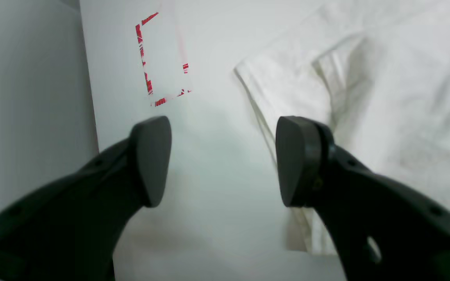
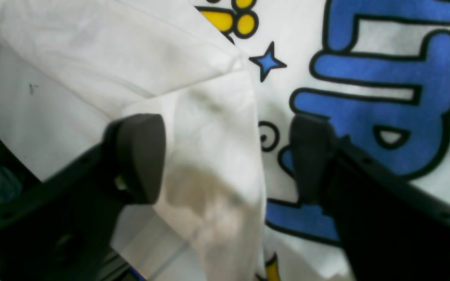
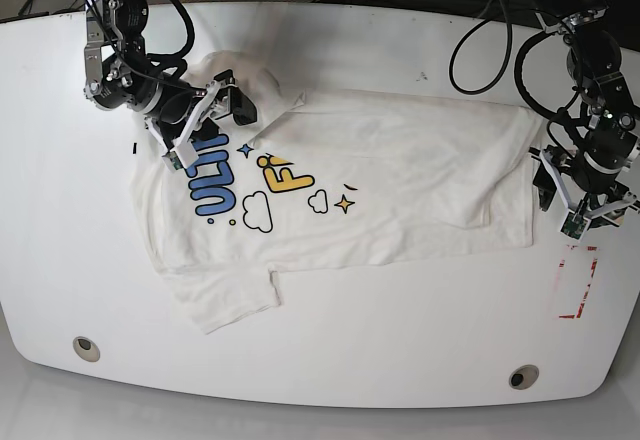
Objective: Layout the t-shirt on the table in an organized manner, then fold the t-shirt properly
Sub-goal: 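Lower the right gripper onto the shirt collar area and grasp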
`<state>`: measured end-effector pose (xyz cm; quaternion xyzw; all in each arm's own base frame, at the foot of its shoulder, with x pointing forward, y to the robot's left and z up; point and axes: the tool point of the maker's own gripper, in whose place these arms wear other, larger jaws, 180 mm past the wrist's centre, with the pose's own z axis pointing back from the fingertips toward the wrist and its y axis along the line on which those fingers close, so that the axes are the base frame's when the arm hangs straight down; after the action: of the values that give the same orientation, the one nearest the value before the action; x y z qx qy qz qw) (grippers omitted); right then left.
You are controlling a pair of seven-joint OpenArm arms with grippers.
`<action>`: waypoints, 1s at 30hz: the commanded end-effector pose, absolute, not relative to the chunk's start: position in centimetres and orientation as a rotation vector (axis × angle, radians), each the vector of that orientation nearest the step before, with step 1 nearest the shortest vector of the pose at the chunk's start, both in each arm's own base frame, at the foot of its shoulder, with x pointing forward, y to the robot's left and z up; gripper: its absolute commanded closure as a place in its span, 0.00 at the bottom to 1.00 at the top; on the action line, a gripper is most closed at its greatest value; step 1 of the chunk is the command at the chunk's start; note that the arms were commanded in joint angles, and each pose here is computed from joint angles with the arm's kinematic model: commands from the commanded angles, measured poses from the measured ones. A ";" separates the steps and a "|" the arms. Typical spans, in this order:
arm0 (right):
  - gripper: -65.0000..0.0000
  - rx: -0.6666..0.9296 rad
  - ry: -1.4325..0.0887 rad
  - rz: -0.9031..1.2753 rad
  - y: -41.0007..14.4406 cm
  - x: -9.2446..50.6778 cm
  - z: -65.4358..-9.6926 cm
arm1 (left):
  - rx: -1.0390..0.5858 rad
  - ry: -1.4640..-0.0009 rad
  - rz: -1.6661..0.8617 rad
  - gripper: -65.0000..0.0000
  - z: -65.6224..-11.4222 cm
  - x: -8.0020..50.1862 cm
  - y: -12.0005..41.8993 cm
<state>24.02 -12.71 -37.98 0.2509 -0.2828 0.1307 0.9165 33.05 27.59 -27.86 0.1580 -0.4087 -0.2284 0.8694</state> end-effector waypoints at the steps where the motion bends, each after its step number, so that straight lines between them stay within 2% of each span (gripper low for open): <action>1: 0.48 0.523 -0.624 0.281 -12.8 24.8 -36.9 | 0.354 -0.903 -0.484 0.40 -26.2 33.7 27.8; 8: 0.80 0.522 -0.621 0.280 -12.8 24.8 -36.9 | 0.354 -0.903 -0.484 0.40 -26.2 33.7 27.8; 12: 0.90 0.529 -0.617 0.287 -12.5 24.7 -36.9 | 0.353 -0.907 -0.485 0.40 -26.2 33.7 27.7; 16: 0.94 0.547 -0.625 0.324 -11.3 24.5 -36.3 | 0.335 -0.918 -0.499 0.40 -26.8 33.3 27.3; 23: 0.94 0.569 -0.676 0.392 -9.4 23.0 -33.9 | 0.309 -0.930 -0.515 0.40 -27.6 32.6 26.7; 30: 0.94 0.710 -0.653 0.350 -7.6 20.9 -33.0 | 0.299 -0.902 -0.515 0.40 -28.6 31.7 26.9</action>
<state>20.78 -7.92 -34.20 0.3232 -0.2987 0.1666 0.8824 31.63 26.55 -29.46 0.1356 -0.4165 -0.2436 0.8653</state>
